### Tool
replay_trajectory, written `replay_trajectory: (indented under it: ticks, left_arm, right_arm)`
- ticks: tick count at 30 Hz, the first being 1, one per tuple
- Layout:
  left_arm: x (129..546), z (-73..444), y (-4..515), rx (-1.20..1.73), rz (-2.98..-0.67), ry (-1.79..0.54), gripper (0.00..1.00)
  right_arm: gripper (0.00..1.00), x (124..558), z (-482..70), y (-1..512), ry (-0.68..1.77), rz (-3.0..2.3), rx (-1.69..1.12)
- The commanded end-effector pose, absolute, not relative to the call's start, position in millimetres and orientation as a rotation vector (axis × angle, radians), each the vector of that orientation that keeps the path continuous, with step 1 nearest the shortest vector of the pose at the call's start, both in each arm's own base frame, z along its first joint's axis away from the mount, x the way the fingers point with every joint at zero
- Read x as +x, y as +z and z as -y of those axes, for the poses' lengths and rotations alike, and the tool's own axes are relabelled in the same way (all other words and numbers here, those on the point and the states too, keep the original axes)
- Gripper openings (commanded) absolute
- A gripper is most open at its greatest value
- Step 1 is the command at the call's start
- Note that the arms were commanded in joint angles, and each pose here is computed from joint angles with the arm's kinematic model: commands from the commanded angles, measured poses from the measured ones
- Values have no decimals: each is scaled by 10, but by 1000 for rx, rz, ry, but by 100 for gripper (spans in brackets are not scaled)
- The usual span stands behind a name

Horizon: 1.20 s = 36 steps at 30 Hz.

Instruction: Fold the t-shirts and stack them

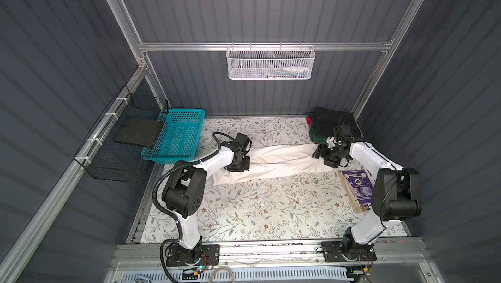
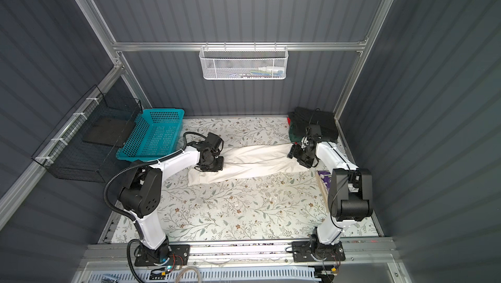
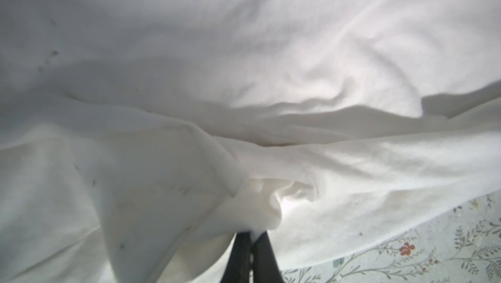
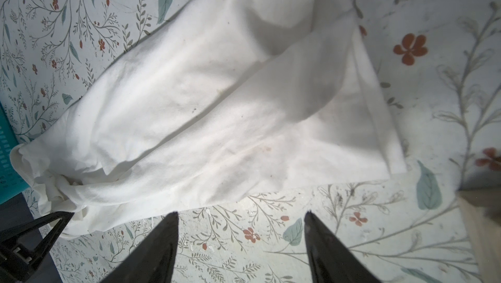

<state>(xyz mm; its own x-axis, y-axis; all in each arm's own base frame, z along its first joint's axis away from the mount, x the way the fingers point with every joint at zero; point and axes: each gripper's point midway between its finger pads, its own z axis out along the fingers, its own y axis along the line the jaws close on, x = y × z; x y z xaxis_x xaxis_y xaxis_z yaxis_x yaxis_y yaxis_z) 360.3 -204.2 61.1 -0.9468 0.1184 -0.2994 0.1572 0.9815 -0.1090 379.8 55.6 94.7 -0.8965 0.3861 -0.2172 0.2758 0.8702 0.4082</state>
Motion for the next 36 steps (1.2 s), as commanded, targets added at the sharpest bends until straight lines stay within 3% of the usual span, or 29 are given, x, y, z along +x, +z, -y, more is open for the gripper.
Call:
replay_trajectory:
  ticks: [1, 26, 27, 28, 29, 31, 32, 33, 36]
  left_arm:
    - [3750, 2027, 731, 235, -2785, -119, 0]
    - [4630, 2107, 717, -1, -2671, -121, 0]
    - [4653, 2064, 700, -23, -2674, -112, 9]
    - [4672, 2033, 700, -41, -2673, -111, 30]
    - [4697, 1991, 703, -63, -2670, -112, 39]
    - [4749, 1933, 768, -94, -2646, -125, 40]
    - [4779, 1909, 835, -104, -2624, -136, 47]
    - [4811, 1892, 924, -109, -2596, -146, 61]
    - [4849, 1804, 1198, -101, -2512, -115, 80]
  right_arm:
    - [74, 3792, -585, 885, 543, -2770, 509]
    - [72, 3769, -620, 764, 567, -2799, 560]
    - [72, 3763, -620, 761, 566, -2801, 561]
    - [72, 3759, -626, 760, 567, -2803, 559]
    - [72, 3755, -655, 767, 593, -2803, 556]
    - [72, 3750, -686, 775, 620, -2805, 555]
    - [72, 3755, -692, 779, 621, -2805, 553]
    - [72, 3760, -698, 784, 622, -2804, 552]
    - [71, 3761, -718, 784, 621, -2809, 550]
